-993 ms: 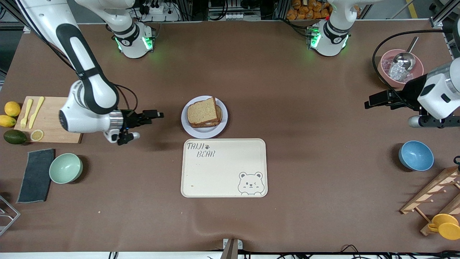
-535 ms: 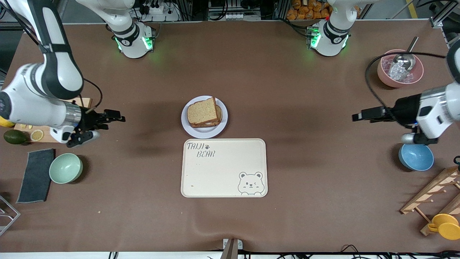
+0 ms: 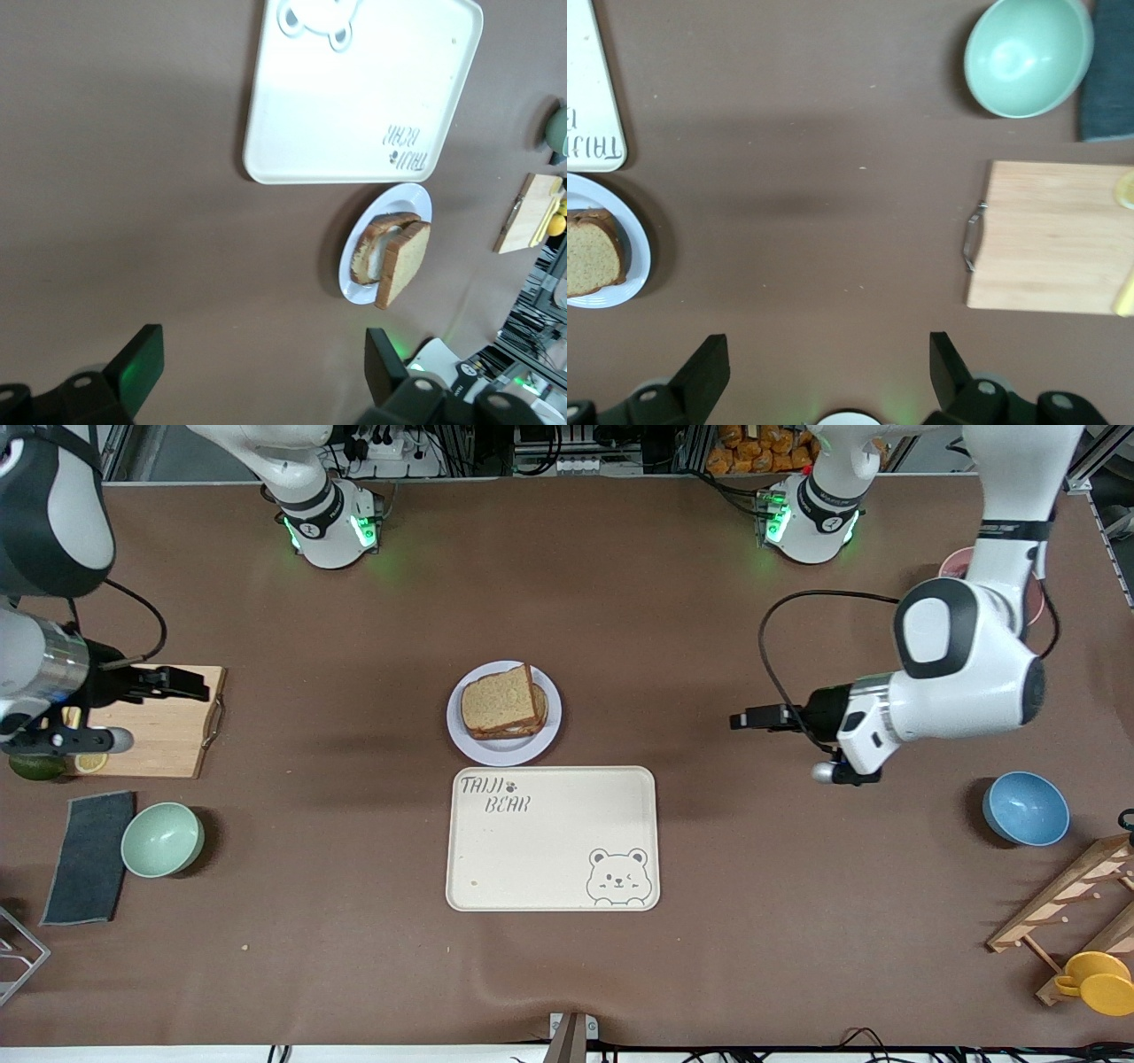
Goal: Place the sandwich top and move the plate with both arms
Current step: 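Withdraw the right gripper while the left gripper reaches toward the plate, then lower the left gripper and grip the white plate rim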
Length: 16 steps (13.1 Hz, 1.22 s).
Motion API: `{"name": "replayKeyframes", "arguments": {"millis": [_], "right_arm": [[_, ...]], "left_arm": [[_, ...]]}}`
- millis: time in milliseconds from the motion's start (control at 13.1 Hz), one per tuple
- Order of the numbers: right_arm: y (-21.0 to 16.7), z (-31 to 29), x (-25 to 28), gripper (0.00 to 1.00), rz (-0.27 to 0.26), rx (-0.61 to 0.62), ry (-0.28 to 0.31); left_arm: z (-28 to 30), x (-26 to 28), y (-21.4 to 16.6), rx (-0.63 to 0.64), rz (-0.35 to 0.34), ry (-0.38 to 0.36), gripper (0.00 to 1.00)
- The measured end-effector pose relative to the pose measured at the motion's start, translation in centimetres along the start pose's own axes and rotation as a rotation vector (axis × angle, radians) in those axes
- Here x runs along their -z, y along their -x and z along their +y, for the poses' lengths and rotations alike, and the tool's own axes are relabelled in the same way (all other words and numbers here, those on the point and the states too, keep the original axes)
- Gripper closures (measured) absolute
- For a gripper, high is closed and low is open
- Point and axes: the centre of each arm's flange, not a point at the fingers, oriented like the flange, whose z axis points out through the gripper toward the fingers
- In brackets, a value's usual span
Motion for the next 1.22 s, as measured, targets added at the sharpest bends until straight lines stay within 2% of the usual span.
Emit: {"name": "replayKeyframes", "arguments": {"millis": [229,382,535,764,1222], "right_arm": [[1.7,2.1,4.6,0.0,0.077,-0.036,0.009],[3.5,3.1,6.5,0.0,0.103,-0.046,0.01],[4.5,3.3,7.1,0.0,0.1,-0.051,0.006],[4.8,4.0,7.2,0.0,0.104,-0.065,-0.03],[4.8,4.4,7.2,0.0,0.107,-0.074,-0.04]], "left_arm": [[0.8,-3.4,0.0,0.057,-0.034,0.117,0.0],[0.4,-5.6,-0.5,0.081,-0.045,0.17,0.0],[-0.7,-8.9,-1.0,0.053,-0.029,0.209,0.0],[-1.6,-14.6,0.2,0.028,-0.005,0.27,0.0],[-5.2,-22.0,2.5,-0.129,0.027,0.395,0.0]]}}
